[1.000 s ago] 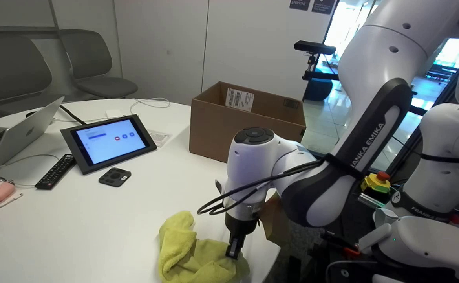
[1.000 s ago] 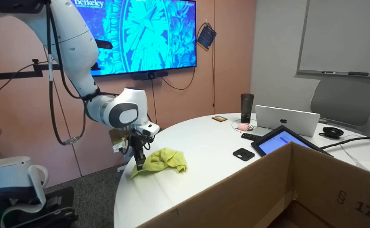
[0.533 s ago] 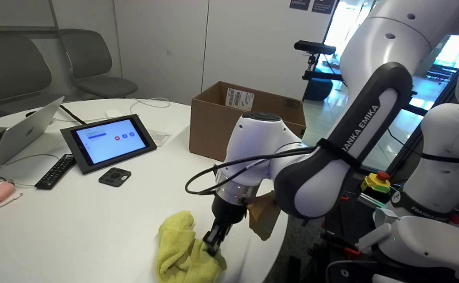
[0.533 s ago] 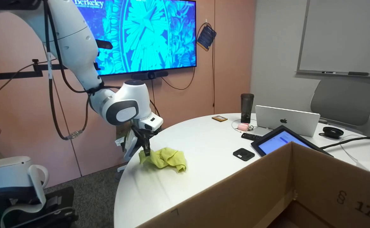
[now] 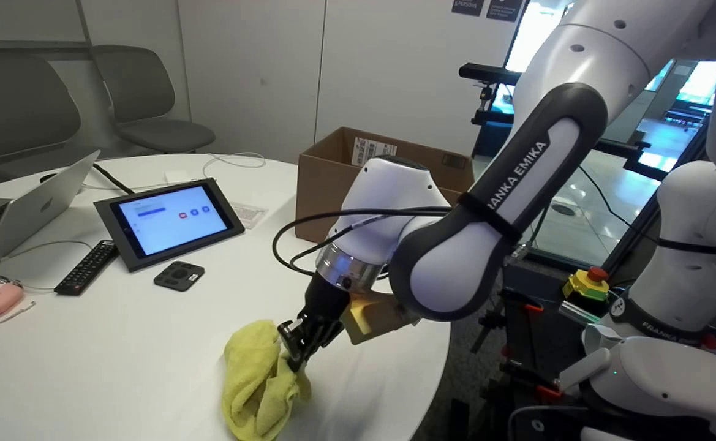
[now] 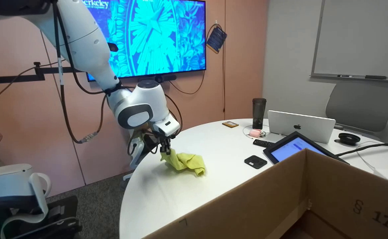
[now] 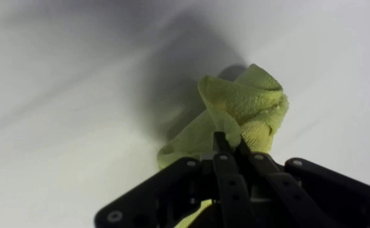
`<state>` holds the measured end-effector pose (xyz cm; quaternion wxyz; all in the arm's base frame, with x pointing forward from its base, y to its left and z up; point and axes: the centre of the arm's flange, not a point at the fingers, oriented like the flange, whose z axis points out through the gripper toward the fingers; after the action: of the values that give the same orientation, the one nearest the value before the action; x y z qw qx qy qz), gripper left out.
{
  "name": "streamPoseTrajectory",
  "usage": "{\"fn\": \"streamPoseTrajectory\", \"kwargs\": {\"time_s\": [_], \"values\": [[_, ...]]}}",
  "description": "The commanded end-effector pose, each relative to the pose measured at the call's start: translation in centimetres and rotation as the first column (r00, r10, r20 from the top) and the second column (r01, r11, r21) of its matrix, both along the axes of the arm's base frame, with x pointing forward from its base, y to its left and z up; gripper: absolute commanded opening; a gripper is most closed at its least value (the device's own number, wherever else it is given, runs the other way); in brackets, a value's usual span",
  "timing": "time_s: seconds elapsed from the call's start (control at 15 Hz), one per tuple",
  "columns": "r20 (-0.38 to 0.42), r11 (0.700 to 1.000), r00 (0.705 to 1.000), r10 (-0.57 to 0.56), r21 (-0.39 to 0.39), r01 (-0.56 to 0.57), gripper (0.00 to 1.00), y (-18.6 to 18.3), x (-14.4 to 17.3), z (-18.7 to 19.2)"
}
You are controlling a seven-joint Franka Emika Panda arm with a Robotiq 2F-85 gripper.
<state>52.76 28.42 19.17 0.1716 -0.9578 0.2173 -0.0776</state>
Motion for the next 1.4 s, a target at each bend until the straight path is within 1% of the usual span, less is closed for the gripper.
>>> {"fn": "streamPoseTrajectory", "kwargs": {"time_s": [0.0,0.2,0.27,0.33,0.47,0.73,1.0,1.13,1.33], "values": [[0.05,0.995,0.995,-0.085,0.051,0.083,0.03,1.4,2.9,1.0],[0.105,0.995,0.989,-0.1,0.034,0.097,0.02,2.5,4.8,2.2],[0.118,0.995,0.988,-0.097,0.005,0.097,0.02,2.8,5.5,2.4],[0.128,0.996,0.988,-0.091,-0.009,0.093,0.02,2.9,5.8,2.5],[0.145,0.996,0.987,-0.071,-0.039,0.078,0.02,2.6,5.4,2.6],[0.177,0.996,0.984,-0.031,-0.082,0.046,0.02,2.2,3.5,3.0],[0.122,0.994,0.992,0.044,-0.101,-0.032,0.02,1.3,0.0,2.9],[0.091,0.992,0.994,0.063,-0.118,-0.052,0.02,0.3,-2.0,3.0],[0.067,0.988,0.995,0.068,-0.14,-0.058,0.02,-1.5,-4.6,3.6]]}}
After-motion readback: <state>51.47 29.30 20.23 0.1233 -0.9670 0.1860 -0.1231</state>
